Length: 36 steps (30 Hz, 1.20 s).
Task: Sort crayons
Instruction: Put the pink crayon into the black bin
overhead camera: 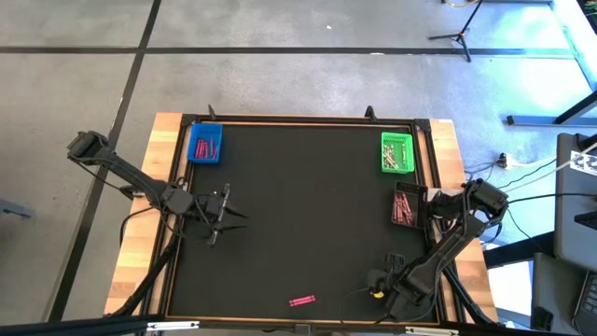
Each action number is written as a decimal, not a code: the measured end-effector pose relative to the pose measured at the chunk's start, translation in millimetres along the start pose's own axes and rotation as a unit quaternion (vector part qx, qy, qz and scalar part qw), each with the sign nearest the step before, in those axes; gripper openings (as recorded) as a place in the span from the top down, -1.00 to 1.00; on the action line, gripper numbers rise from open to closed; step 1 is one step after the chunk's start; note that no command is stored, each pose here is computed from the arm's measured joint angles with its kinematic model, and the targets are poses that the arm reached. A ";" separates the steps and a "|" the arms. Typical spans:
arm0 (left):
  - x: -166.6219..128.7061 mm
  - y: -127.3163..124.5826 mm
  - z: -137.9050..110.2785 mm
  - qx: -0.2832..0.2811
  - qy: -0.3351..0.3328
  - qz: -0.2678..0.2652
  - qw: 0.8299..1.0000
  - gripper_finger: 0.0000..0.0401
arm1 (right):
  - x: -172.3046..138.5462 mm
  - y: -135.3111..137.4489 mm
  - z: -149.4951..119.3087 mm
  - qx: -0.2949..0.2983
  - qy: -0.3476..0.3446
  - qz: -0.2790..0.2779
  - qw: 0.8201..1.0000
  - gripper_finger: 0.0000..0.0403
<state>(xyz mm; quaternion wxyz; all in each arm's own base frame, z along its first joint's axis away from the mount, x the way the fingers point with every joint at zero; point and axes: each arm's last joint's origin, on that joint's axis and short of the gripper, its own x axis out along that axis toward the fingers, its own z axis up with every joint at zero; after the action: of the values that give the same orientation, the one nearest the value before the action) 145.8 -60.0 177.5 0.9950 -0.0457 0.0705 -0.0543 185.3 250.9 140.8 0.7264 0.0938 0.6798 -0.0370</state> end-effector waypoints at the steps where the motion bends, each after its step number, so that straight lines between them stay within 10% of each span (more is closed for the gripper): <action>1: 0.0 0.0 0.0 0.000 0.000 0.000 1.000 0.42 | 0.0 0.1 0.0 0.000 0.000 0.000 1.000 0.77; 26: 0.0 0.0 0.0 0.009 0.000 0.001 1.000 0.42 | -70.9 -57.7 26.0 0.080 -0.062 -0.033 0.994 0.97; 36: 0.0 0.8 0.2 0.009 -0.002 0.016 1.000 0.42 | -120.6 -118.5 11.2 0.256 -0.122 -0.156 0.946 0.94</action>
<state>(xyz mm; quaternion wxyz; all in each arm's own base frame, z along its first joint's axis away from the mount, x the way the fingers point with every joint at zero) 145.8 -59.1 177.6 0.9963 -0.0355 0.0684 -0.0394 166.1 123.8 251.2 0.7406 0.1638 0.5596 -0.3340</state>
